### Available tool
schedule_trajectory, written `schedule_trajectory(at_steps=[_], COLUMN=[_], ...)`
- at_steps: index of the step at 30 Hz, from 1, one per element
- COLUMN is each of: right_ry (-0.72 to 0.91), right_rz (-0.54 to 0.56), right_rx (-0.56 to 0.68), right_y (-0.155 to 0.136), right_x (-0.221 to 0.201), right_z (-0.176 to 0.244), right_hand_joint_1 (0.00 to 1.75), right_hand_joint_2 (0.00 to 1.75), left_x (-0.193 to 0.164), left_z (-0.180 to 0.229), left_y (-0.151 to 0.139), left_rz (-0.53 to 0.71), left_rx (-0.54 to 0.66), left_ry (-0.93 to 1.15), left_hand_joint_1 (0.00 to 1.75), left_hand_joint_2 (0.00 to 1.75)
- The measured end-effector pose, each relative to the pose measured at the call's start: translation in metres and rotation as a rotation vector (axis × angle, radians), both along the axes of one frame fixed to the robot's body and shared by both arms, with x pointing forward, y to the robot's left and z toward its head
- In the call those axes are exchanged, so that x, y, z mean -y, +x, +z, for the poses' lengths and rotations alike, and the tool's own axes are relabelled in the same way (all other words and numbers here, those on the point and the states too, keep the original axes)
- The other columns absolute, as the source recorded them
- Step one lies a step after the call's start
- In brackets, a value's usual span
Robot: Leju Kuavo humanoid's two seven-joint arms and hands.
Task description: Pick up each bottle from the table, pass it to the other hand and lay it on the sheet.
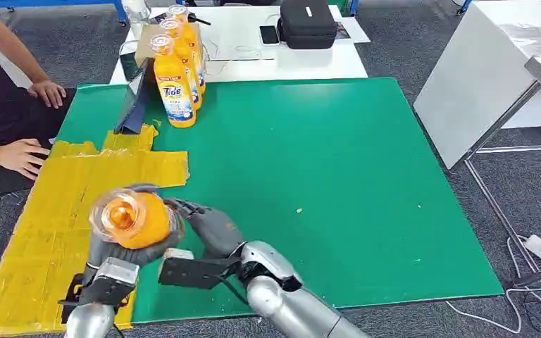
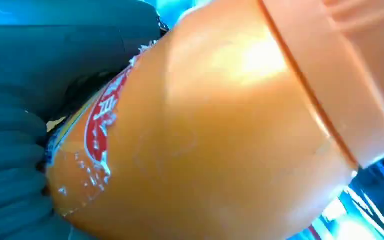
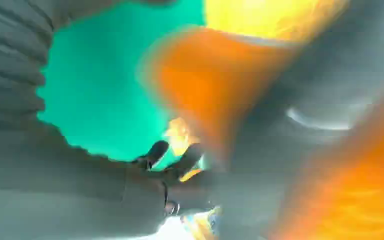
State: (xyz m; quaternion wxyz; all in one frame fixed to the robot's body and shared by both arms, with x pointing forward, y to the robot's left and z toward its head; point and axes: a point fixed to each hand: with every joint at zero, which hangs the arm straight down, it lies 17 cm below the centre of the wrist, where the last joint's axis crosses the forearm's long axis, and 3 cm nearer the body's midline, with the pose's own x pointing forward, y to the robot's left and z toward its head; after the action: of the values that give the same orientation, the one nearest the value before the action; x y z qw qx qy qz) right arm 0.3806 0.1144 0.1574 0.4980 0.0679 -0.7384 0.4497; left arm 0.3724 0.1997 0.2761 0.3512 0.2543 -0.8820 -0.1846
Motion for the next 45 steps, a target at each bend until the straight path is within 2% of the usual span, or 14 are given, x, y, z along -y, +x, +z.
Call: schedule_trajectory(at_steps=[4,10,13,18,20,22,24,25,26,28,32,42,43,45], right_ry=[-0.012,-0.004,-0.005,-0.008,-0.002,0.006,0.005,0.001,-0.002,-0.003,-0.009,-0.007,-0.007,-0.008], right_rz=[-0.084,-0.18,-0.216,-0.234,-0.237,-0.233,-0.231,-0.228,-0.221,-0.213,-0.212,-0.21,-0.21,-0.211], right_rx=[0.016,0.046,0.067,0.089,0.087,0.087,0.087,0.089,0.092,0.103,0.116,0.117,0.116,0.114], right_y=[0.033,0.058,0.065,0.067,0.068,0.069,0.071,0.073,0.074,0.077,0.081,0.085,0.085,0.085], right_x=[0.058,0.142,0.171,0.189,0.198,0.207,0.215,0.217,0.217,0.215,0.211,0.205,0.205,0.205], right_z=[-0.002,0.001,0.006,0.012,0.013,0.018,0.021,0.023,0.026,0.032,0.038,0.041,0.04,0.04], right_hand_joint_1=[0.0,0.0,0.0,0.0,0.0,0.0,0.0,0.0,0.0,0.0,0.0,0.0,0.0,0.0], right_hand_joint_2=[1.75,1.75,1.75,1.75,1.75,1.75,1.75,1.75,1.75,1.75,1.75,1.75,1.75,1.75], left_x=[-0.024,-0.024,-0.025,-0.034,-0.052,-0.081,-0.089,-0.081,-0.07,-0.055,-0.073,-0.103,-0.104,-0.107], left_z=[0.015,0.002,-0.013,-0.025,-0.041,-0.072,-0.108,-0.133,-0.154,-0.201,-0.244,-0.266,-0.266,-0.267], left_y=[0.006,0.001,0.002,0.006,0.017,0.041,0.053,0.056,0.057,0.058,0.075,0.096,0.097,0.098], left_rz=[0.248,0.53,0.551,0.554,0.581,0.657,0.695,0.652,0.584,0.436,0.411,0.405,0.406,0.409], left_rx=[0.121,0.235,0.216,0.191,0.105,-0.096,-0.227,-0.265,-0.28,-0.322,-0.45,-0.538,-0.541,-0.547], left_ry=[0.213,0.591,0.649,0.685,0.712,0.746,0.798,0.864,0.928,1.052,1.148,1.207,1.209,1.211], left_hand_joint_1=[1.75,1.75,1.75,1.75,1.75,1.75,1.75,0.3,0.0,0.0,0.0,0.0,0.0,0.0], left_hand_joint_2=[1.75,1.75,1.75,1.75,1.75,1.75,1.75,1.75,1.75,1.75,1.75,1.75,0.0,0.0])
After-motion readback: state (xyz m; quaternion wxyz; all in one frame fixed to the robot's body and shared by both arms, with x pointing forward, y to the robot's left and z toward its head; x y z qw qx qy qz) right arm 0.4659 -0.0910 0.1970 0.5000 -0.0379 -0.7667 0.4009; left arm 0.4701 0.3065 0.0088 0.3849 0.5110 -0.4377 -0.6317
